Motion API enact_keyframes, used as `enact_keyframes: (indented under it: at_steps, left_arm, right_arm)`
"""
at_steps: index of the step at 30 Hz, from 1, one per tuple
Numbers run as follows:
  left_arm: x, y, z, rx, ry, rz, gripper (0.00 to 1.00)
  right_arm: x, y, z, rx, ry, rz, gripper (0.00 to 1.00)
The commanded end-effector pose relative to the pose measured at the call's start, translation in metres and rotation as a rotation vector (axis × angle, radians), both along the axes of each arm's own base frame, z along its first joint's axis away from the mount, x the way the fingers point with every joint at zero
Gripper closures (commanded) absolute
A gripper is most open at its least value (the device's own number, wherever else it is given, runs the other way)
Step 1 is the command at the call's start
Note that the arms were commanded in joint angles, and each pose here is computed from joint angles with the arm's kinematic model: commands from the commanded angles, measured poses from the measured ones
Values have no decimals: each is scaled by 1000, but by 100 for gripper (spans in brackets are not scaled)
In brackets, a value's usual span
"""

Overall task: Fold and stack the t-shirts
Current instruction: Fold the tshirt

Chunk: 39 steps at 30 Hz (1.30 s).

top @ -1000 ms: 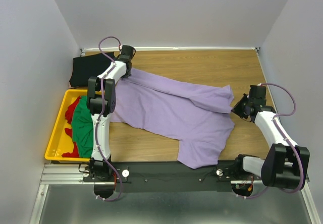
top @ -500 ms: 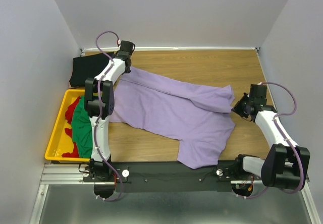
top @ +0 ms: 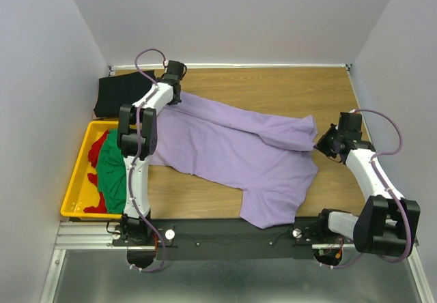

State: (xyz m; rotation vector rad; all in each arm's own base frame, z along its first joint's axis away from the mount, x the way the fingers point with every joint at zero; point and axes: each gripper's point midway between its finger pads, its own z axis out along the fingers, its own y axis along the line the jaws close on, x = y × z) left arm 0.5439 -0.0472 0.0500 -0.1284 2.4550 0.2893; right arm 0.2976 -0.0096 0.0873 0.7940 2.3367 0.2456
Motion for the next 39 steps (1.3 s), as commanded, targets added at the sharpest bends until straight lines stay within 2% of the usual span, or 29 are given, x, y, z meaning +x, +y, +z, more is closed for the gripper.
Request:
enact_keyframes:
  at_steps: [1,16,39]
  left_arm:
    - [-2,-3,-19,-15,34,12,81]
    - [-6,-4,-30,-19,55,12,83]
    - [-5,-5,-28,-28,50,10,83]
  right_arm:
    - [-6,2,8,-1,6,13,99]
    - [-29,26,0,121,71,35,99]
    - [-39,57,12,255,80,97,98]
